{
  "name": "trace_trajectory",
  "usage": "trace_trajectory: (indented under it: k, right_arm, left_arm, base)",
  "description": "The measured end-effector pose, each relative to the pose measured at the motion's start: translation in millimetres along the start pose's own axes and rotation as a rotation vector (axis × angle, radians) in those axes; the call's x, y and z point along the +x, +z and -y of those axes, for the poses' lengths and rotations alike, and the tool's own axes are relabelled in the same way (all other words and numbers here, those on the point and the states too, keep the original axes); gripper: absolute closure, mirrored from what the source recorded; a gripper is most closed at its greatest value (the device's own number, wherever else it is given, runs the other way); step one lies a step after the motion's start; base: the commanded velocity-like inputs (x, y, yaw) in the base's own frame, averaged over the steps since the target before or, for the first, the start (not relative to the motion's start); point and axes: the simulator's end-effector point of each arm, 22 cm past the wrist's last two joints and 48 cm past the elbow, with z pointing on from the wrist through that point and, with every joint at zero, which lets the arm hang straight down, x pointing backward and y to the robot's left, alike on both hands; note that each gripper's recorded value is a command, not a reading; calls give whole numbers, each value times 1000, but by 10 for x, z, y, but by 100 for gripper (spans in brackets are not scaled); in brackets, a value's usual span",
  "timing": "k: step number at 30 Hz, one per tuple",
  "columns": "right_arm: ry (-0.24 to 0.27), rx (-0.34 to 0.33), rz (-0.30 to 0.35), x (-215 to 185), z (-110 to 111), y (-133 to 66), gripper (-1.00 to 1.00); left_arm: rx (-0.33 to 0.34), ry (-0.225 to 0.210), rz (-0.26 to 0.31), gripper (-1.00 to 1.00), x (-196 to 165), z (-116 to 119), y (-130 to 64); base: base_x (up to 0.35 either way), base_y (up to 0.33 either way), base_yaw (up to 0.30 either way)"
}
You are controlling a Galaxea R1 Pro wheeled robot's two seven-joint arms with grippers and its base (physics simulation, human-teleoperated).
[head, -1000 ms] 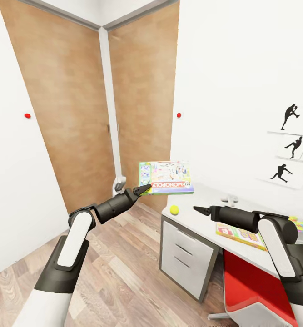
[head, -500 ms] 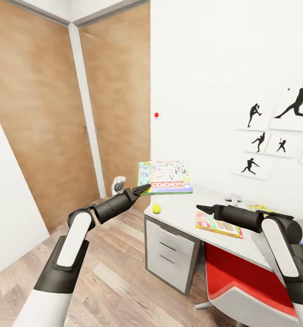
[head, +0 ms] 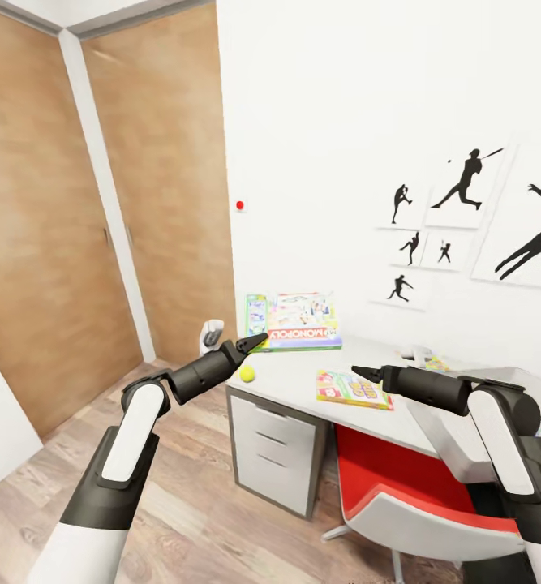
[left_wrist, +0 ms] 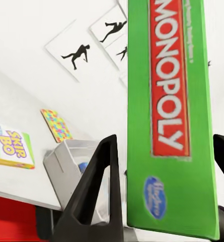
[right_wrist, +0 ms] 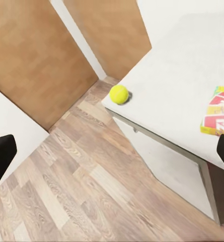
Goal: Put all the toys in the child's room - the three board games (two on the bed and one on the table), the two jigsaw puzzles on the table, and the tennis ball on the table - inside the toy box on the table in the child's room.
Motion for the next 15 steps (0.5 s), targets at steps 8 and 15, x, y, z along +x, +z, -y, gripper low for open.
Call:
trace_trajectory:
  k: [8,15]
  right_arm:
    - [0,0,0,0,2,-1,-100]
    - [1,0,0,0,3,-1,-100]
  left_arm:
    - [-7,-6,-2,100,30,-35,-7]
    - [-11,-7,-5,100,44,-51,-5]
  base:
    - [0,0,-289]
    - [0,0,-289]
